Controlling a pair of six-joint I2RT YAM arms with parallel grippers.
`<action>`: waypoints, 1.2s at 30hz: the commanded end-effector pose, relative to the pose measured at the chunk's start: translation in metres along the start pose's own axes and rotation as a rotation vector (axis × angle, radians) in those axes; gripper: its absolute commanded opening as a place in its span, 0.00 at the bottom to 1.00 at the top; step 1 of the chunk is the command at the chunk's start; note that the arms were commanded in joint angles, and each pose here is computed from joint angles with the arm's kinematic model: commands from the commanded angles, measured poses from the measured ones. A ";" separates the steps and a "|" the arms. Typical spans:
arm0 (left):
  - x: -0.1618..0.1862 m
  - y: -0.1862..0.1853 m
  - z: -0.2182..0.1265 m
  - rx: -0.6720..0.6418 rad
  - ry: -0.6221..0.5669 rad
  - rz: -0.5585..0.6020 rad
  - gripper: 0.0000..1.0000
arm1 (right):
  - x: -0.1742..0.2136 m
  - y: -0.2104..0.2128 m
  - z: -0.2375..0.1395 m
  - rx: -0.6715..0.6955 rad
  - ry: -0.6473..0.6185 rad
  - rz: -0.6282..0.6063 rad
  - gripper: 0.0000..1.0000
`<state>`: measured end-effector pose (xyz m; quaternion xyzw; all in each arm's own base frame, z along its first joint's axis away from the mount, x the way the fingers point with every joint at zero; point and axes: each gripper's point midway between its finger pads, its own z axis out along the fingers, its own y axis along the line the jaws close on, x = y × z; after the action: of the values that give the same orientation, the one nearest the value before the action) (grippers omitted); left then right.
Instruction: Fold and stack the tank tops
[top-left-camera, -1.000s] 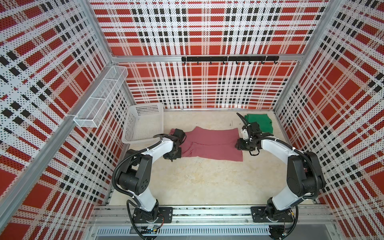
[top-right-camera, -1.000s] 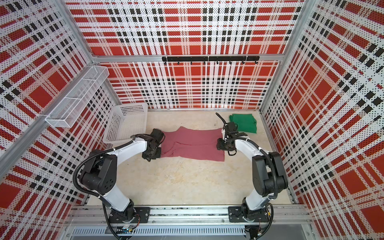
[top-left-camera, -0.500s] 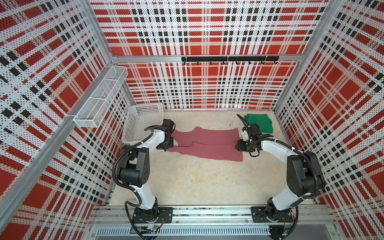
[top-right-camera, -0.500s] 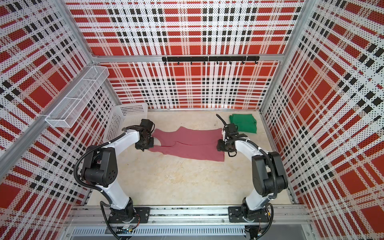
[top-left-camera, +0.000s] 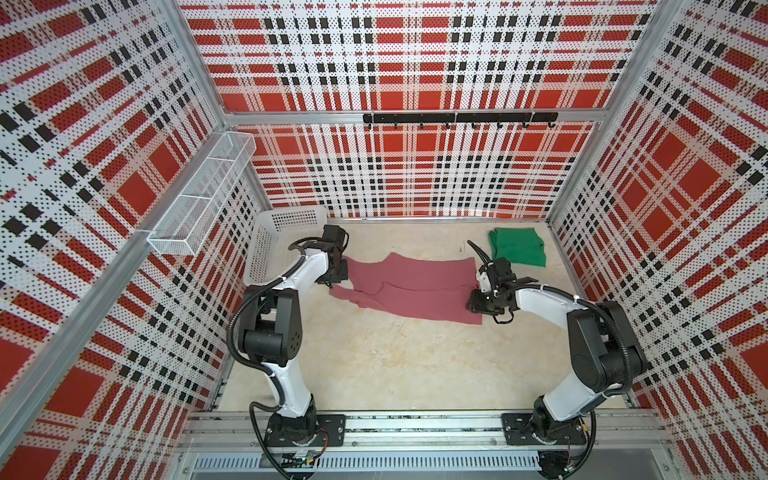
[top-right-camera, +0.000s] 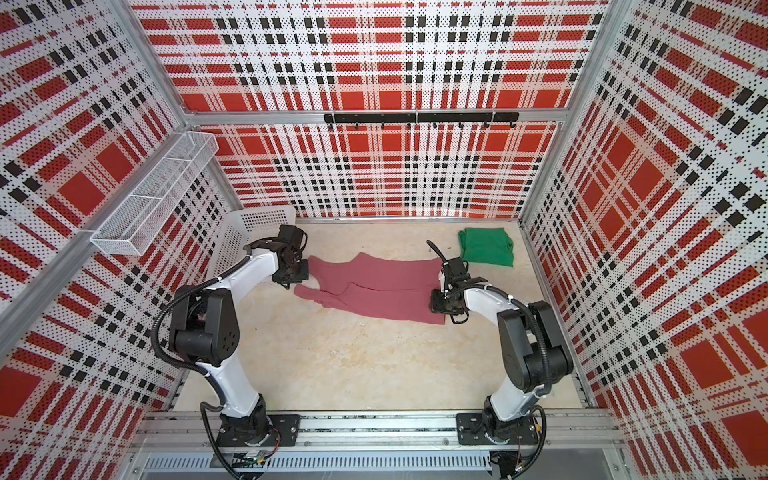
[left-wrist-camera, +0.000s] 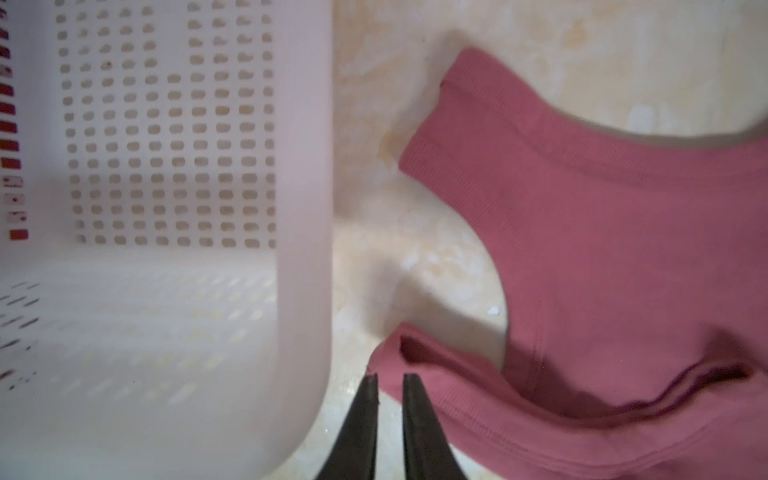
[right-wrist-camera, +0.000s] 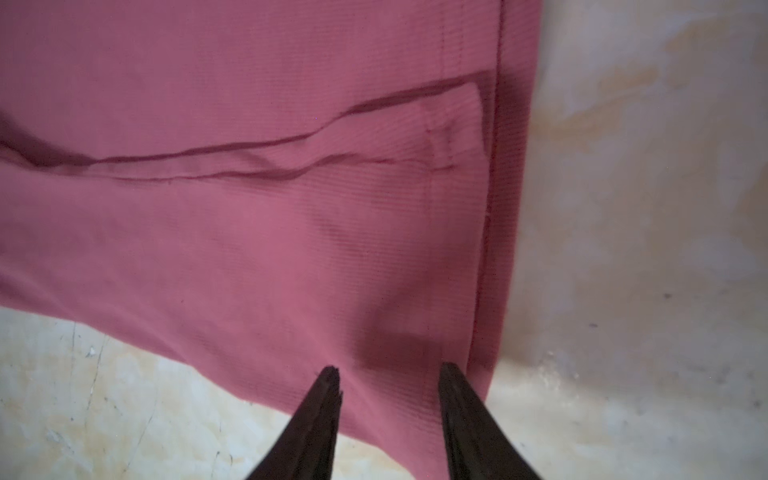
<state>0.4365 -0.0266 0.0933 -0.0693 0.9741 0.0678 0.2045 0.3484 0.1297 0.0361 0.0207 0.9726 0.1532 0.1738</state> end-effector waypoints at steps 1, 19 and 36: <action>-0.016 -0.007 0.006 0.010 -0.018 0.027 0.20 | -0.018 -0.009 0.011 0.043 -0.050 0.027 0.40; 0.049 -0.016 -0.048 0.215 -0.059 -0.111 0.55 | -0.030 -0.085 0.003 0.182 -0.050 0.128 0.37; 0.061 -0.024 -0.013 0.251 -0.197 -0.222 0.66 | -0.040 -0.032 -0.031 -0.039 -0.107 0.097 0.46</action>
<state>0.3649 -0.0594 0.0835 -0.1341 0.9455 -0.0633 0.2899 0.3826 0.0780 0.0593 0.0793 0.9598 0.1632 0.2143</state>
